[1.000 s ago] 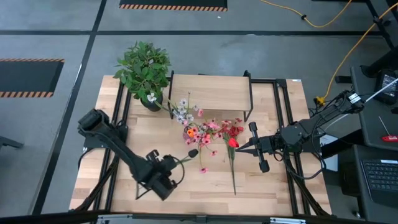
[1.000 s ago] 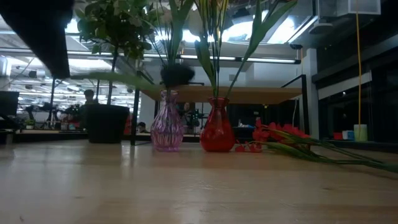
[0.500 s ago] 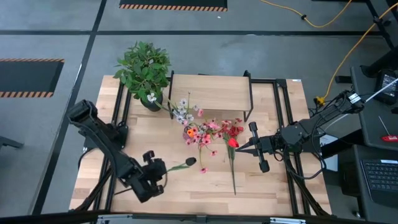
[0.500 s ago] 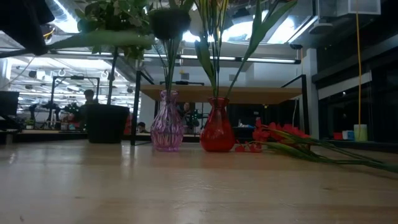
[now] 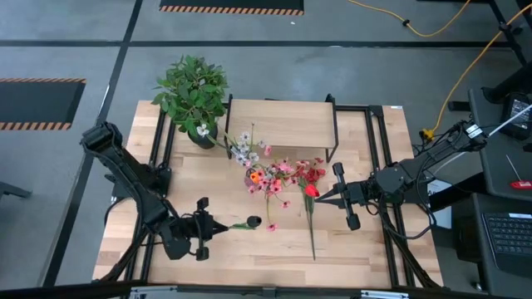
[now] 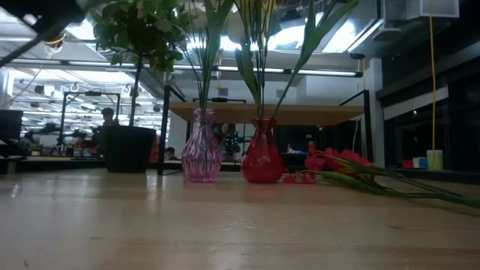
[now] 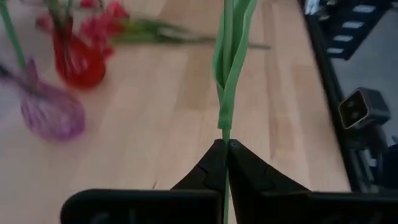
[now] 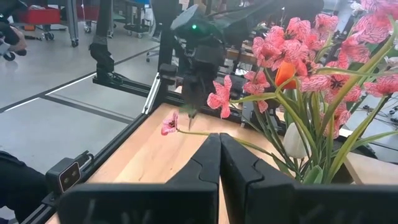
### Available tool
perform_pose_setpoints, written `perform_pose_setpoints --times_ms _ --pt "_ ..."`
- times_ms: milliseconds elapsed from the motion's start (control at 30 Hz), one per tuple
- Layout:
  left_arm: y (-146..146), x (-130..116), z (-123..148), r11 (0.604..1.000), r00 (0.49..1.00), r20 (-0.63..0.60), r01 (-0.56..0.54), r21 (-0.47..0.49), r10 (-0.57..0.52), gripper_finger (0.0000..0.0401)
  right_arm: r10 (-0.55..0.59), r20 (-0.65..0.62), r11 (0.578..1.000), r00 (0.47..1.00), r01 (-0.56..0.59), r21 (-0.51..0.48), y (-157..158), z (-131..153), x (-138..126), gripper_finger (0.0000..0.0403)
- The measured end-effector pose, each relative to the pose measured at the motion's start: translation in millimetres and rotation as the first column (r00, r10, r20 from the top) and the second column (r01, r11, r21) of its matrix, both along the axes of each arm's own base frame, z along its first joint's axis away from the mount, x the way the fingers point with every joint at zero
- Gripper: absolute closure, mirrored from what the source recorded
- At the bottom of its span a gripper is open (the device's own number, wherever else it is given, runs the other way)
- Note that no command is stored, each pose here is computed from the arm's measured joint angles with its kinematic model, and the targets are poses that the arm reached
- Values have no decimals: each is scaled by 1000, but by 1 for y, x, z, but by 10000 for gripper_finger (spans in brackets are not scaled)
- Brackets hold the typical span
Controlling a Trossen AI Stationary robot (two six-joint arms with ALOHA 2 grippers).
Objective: Pick and place flowers into a vace then onto a shelf
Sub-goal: Put the black flower into the purple vase
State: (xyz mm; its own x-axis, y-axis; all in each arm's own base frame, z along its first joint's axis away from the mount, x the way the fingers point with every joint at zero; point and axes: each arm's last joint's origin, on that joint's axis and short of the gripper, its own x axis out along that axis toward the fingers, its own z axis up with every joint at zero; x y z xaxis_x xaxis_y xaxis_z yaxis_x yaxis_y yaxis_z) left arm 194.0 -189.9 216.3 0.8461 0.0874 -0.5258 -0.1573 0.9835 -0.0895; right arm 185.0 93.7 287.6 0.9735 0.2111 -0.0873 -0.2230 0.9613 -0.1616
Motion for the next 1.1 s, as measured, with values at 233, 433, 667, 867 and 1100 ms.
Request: perform_pose_setpoints --times_ms 233,433,667,867,1100 --pt "5 -2 9 996 993 115 12 92 -23 398 -4 7 1000 1000 4 -26 -1 0 1 396" --pt "6 -1 6 990 962 266 20 139 -57 398 -14 -67 1000 998 15 20 -2 -6 0 396" --pt "9 0 11 978 906 410 15 210 -102 398 -14 -70 1000 997 15 14 -2 -6 0 396" --pt "19 6 17 956 885 462 -76 284 -67 398 -9 -30 999 1000 10 35 -1 -2 0 396" --pt "33 16 27 921 864 503 -167 352 -36 398 31 -28 999 999 -30 39 6 -2 -4 396"
